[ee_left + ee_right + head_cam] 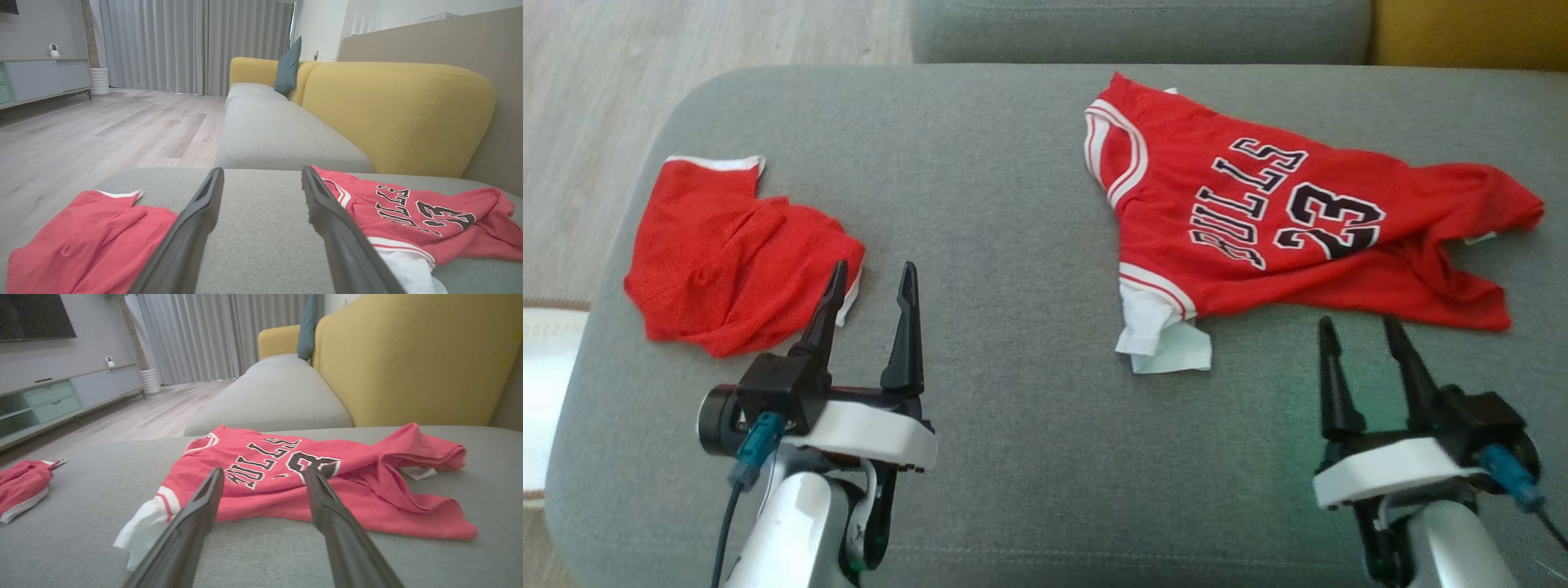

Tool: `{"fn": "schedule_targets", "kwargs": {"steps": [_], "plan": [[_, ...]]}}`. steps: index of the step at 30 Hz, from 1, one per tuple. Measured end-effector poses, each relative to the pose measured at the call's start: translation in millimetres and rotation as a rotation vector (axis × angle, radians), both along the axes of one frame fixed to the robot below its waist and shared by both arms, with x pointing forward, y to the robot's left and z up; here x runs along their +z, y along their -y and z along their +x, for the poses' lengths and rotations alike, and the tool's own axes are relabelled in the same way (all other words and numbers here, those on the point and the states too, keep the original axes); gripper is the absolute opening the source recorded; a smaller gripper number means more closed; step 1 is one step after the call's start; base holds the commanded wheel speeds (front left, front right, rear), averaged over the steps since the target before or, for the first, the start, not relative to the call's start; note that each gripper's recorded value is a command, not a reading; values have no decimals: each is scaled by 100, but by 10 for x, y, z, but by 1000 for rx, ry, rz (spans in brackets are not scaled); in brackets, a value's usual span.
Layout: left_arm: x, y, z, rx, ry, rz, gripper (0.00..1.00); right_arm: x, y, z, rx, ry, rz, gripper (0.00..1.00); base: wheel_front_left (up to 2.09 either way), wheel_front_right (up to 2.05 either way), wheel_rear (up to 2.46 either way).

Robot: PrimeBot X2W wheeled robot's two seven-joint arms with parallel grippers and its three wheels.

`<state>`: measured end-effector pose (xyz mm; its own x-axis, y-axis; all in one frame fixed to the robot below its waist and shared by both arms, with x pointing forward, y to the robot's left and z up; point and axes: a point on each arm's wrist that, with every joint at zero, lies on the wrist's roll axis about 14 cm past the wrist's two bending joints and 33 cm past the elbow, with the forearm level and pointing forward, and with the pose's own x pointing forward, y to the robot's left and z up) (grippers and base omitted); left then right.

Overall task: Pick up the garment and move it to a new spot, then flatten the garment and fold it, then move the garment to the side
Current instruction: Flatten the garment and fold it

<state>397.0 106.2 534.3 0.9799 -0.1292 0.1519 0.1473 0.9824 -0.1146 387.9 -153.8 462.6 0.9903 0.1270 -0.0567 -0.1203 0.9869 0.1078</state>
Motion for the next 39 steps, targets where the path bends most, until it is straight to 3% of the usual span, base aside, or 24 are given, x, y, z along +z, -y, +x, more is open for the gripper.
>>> {"fn": "schedule_targets", "kwargs": {"steps": [5, 13, 26, 27, 28, 33, 39], "plan": [[-63, -107, -10, 31, -18, 3, 100, -65, -442, 55, 139, -24, -23, 100, 0, 0, 0], [-195, -327, -60, 94, -61, 1, 100, -482, -1137, 79, 345, -254, 24, 100, 0, 0, 0], [-235, -659, -170, 194, -80, 6, 100, -894, -1407, 241, 400, -439, 44, 100, 0, 0, 0], [-239, -671, -175, 198, -82, 6, 100, -901, -1420, 262, 401, -441, 48, 42, 0, 0, 0], [-243, -682, -179, 202, -84, 2, 100, -903, -1441, 280, 404, -445, 52, 0, 0, 0, 0], [-228, -701, -200, 208, -80, 1, 100, -620, -1747, 362, 486, -353, 99, 0, 0, 0, 0], [-157, -662, -219, 196, -59, -3, 100, 231, -2152, 417, 568, -115, 343, 0, 0, 0, 0]]}}
